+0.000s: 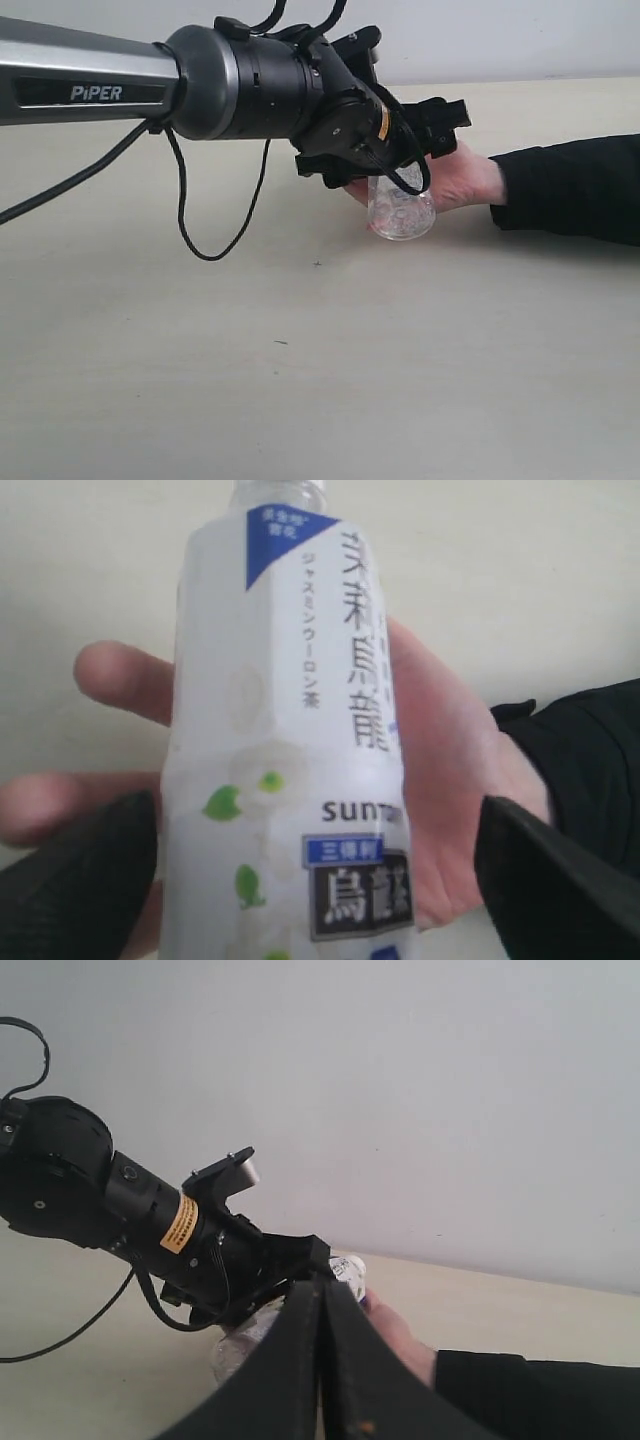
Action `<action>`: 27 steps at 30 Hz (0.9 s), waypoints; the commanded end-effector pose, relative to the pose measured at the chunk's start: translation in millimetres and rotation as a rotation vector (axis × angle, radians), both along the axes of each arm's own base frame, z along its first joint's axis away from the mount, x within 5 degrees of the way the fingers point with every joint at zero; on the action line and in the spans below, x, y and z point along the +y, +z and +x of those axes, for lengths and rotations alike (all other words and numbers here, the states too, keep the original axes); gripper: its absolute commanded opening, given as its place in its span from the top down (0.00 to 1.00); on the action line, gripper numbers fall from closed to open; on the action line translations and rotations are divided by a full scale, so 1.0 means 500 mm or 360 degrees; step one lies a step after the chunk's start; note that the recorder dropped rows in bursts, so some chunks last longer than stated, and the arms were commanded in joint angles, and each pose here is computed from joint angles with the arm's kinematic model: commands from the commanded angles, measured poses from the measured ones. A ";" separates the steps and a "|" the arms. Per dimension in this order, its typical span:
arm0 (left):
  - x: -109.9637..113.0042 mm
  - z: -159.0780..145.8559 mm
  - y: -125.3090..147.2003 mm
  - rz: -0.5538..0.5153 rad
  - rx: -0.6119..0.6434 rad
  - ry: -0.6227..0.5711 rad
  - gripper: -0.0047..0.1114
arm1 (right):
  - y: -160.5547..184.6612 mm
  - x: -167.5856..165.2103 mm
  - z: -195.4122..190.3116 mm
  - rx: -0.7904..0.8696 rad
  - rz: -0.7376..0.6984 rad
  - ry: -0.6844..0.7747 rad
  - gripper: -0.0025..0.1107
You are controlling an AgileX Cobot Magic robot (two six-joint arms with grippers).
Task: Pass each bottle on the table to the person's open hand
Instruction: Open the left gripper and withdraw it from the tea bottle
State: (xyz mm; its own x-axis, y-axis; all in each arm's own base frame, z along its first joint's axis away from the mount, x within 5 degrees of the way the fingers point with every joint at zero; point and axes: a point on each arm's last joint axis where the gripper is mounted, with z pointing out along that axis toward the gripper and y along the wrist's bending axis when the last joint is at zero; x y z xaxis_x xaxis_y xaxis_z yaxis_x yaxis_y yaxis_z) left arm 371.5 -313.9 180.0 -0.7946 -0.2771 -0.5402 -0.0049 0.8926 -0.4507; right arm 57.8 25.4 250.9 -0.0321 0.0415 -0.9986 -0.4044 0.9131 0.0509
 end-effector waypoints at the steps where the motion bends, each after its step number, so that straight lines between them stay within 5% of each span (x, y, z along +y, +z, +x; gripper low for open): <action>1: 0.009 -0.006 0.047 0.0036 -0.0089 -0.0065 0.25 | -0.002 -0.001 0.000 -0.0005 0.0000 -0.0005 0.98; 9: 0.034 -0.026 0.135 0.0161 -0.0205 -0.0161 0.29 | -0.002 -0.001 0.000 -0.0005 0.0000 -0.0005 0.98; 11: 0.046 -0.037 0.165 0.0205 -0.0211 -0.0182 0.48 | -0.002 -0.001 0.000 -0.0005 0.0000 -0.0005 0.98; 13: 0.060 -0.050 0.196 0.0233 -0.0205 -0.0203 0.88 | -0.002 -0.001 0.000 -0.0005 0.0000 -0.0005 0.98; 14: 0.069 -0.053 0.208 0.0267 -0.0219 -0.0213 0.94 | -0.002 -0.001 0.000 -0.0005 0.0000 -0.0005 0.98; 19: 0.093 -0.120 0.251 0.0471 -0.0437 -0.0445 0.95 | -0.002 -0.001 0.000 -0.0005 0.0000 -0.0005 0.98; 24: 0.119 -0.261 0.249 0.0151 -0.0803 -0.0783 0.96 | -0.002 -0.001 0.000 -0.0005 0.0000 -0.0005 0.98; 27: 0.186 -0.361 0.259 -0.0089 -0.1028 -0.0937 0.96 | -0.002 -0.001 0.000 -0.0005 0.0000 -0.0005 0.98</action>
State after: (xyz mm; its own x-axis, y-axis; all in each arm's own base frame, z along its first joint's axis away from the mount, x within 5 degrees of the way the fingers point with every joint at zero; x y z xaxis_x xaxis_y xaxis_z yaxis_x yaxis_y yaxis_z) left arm 219.1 -238.0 299.2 -0.4443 0.1063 -0.8896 0.6367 0.7359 -0.2301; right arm 57.8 25.4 250.9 -0.0321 0.0415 -0.9986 -0.4044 0.9131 0.0509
